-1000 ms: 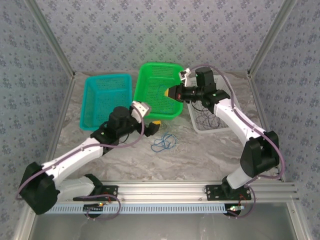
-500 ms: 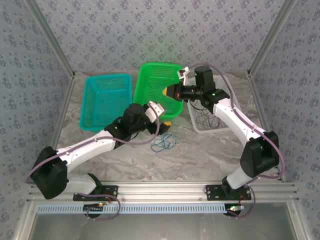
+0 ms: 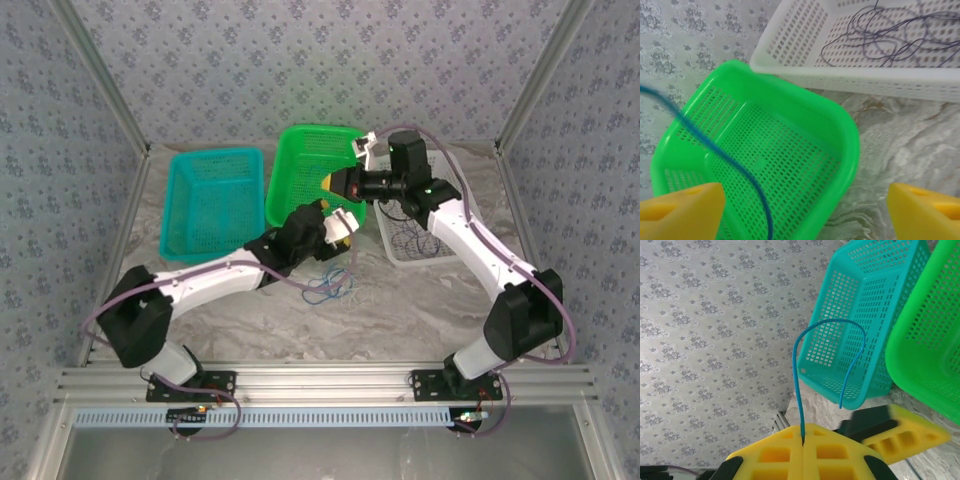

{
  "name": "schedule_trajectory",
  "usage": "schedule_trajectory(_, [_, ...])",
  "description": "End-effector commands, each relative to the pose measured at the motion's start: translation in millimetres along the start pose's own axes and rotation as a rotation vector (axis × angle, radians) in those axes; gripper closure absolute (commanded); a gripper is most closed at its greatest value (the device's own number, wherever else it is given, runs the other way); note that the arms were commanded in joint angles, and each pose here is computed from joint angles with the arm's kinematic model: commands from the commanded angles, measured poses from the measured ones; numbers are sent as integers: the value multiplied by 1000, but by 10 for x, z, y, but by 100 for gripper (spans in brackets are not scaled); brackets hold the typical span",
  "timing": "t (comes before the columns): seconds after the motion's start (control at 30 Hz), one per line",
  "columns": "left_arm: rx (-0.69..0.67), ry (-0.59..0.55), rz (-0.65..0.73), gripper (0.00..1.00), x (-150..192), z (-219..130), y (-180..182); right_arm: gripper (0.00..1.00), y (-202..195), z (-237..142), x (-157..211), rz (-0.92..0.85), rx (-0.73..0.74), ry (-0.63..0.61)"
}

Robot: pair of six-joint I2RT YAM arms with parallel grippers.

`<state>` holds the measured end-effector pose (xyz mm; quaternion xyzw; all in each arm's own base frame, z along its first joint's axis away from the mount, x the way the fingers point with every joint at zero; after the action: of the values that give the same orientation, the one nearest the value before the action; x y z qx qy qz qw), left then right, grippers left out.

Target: Untangle the cables

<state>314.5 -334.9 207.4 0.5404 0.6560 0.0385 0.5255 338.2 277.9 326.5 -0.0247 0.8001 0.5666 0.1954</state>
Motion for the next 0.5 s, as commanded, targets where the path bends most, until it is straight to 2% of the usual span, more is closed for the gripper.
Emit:
schedule_trajectory(0.0, [-68, 35, 12, 39, -58, 61, 133, 100, 375, -152, 1, -48, -66, -12])
schedule_trajectory(0.07, [-78, 21, -23, 59, -66, 70, 137, 100, 384, -191, -6, -57, -54, -20])
schedule_trajectory(0.17, [-89, 22, -94, 80, -62, 54, 158, 100, 354, -253, -56, -61, -31, -48])
schedule_trajectory(0.27, [-105, 31, -201, 89, -36, 26, 198, 100, 382, -303, -144, -66, -47, -94])
schedule_trajectory(0.47, [-68, 3, -485, 100, -76, -22, 227, 100, 482, -339, -289, -109, -89, -209])
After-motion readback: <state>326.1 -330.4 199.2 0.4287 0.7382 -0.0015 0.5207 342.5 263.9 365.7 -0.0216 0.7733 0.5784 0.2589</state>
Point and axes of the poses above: each hand's point on the last joint's axis, 136 mm out from that joint toward the fingers, its own z axis out along the fingers, its own y axis along the line the jaws close on, x = y × z, the point moved 2 cm from there along -z, back along the fingers, and after that the axes turned 9 degrees about z, right-handed, at the moved point
